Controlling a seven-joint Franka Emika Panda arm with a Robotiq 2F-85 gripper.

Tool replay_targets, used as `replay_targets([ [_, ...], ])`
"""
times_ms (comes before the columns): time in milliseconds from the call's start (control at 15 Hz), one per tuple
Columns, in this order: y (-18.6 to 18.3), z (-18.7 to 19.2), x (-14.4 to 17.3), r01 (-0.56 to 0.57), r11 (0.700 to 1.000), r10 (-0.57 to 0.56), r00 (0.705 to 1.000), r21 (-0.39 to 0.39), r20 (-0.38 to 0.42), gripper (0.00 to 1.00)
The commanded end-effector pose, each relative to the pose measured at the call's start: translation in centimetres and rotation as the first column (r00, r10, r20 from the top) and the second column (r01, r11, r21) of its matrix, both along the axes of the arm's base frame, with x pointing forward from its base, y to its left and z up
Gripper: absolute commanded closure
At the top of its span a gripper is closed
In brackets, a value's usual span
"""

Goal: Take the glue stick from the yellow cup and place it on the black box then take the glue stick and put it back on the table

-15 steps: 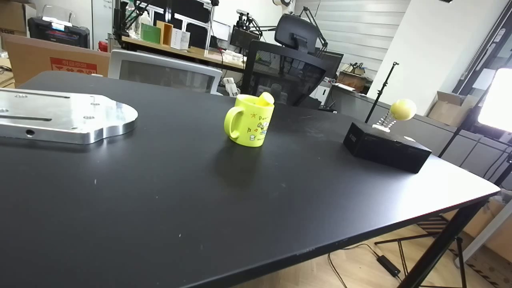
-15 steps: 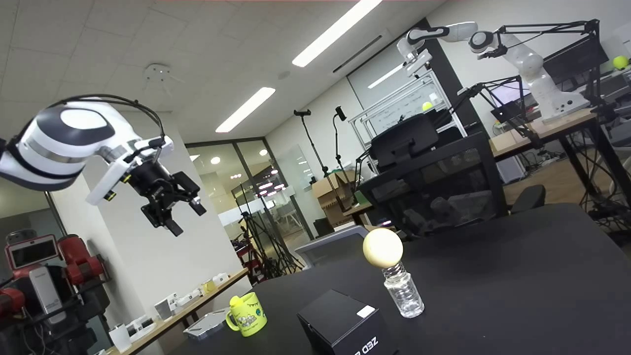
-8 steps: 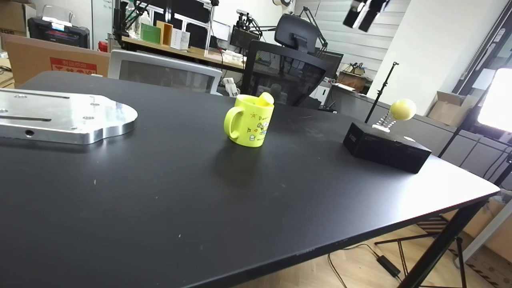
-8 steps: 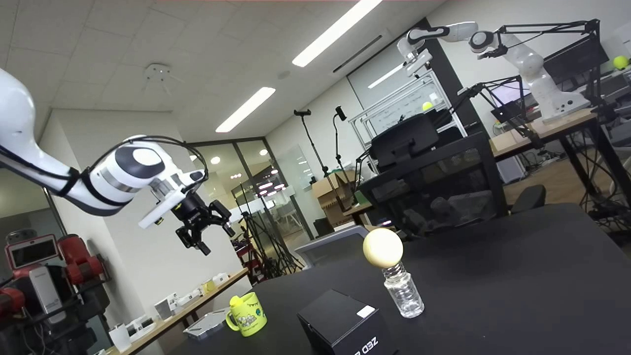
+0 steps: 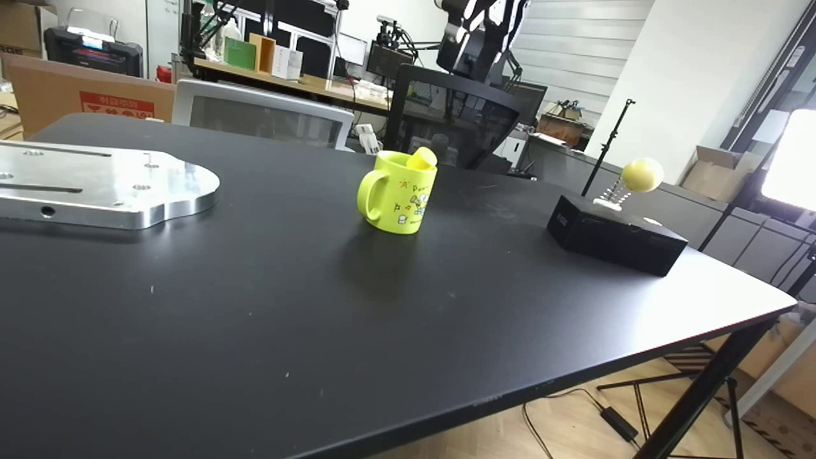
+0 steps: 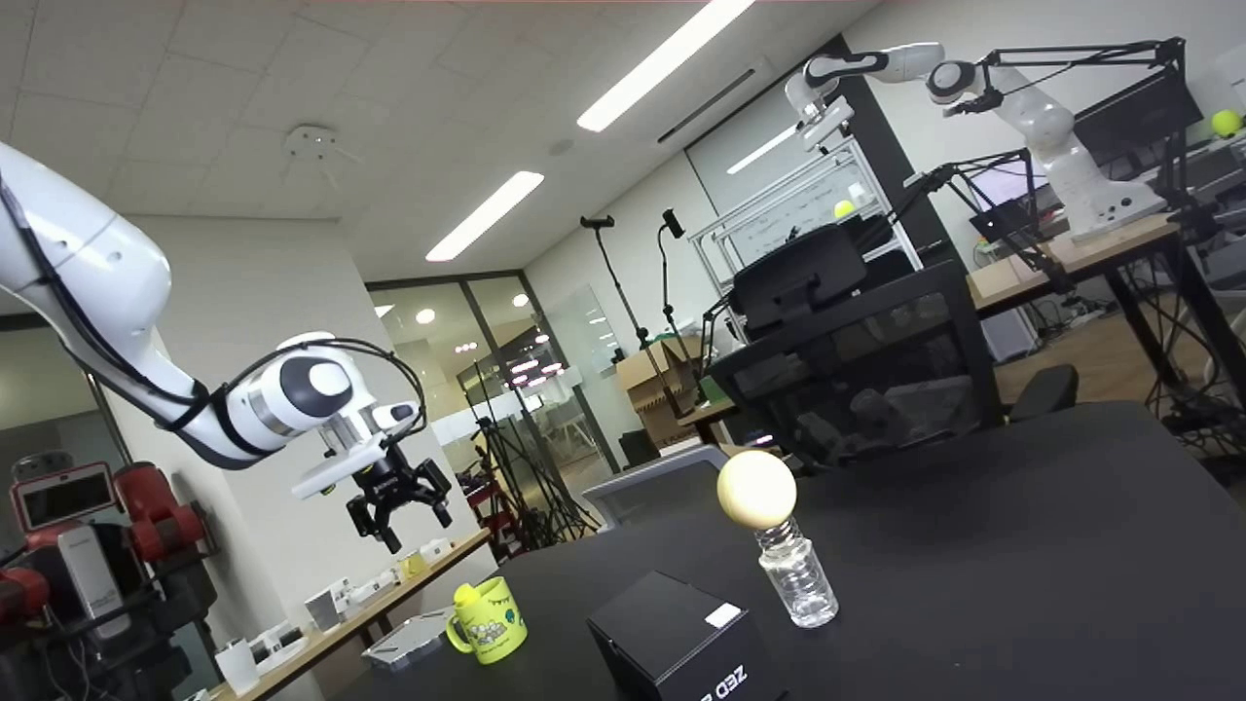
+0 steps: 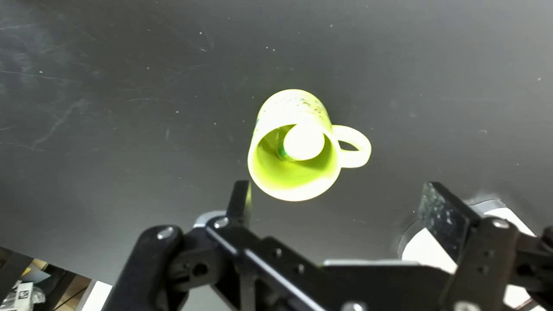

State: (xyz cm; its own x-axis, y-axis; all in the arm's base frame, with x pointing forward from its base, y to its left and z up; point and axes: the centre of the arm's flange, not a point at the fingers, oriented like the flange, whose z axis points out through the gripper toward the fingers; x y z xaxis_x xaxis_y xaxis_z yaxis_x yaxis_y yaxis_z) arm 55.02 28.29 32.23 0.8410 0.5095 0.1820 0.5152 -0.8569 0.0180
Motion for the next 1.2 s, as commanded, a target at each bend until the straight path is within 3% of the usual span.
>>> replay_targets([
  [0,1.9,-2.1,1.3,-0.017,1.0,0.017,1.0,0.011,-0.011,0.0],
  [933,2.3,-9.2,2.1,-0.065,0.995,0.065,0.998,-0.081,0.0,0.0],
  [1000,2.3,-9.5,2.2,-0.064,0.995,0.065,0.998,-0.079,0.007,0.25],
  [1067,2.3,-9.8,2.2,-0.067,0.994,0.068,0.998,-0.084,0.017,0.25],
  [1133,2.3,-10.1,2.2,-0.07,0.994,0.072,0.997,-0.085,0.016,0.33],
])
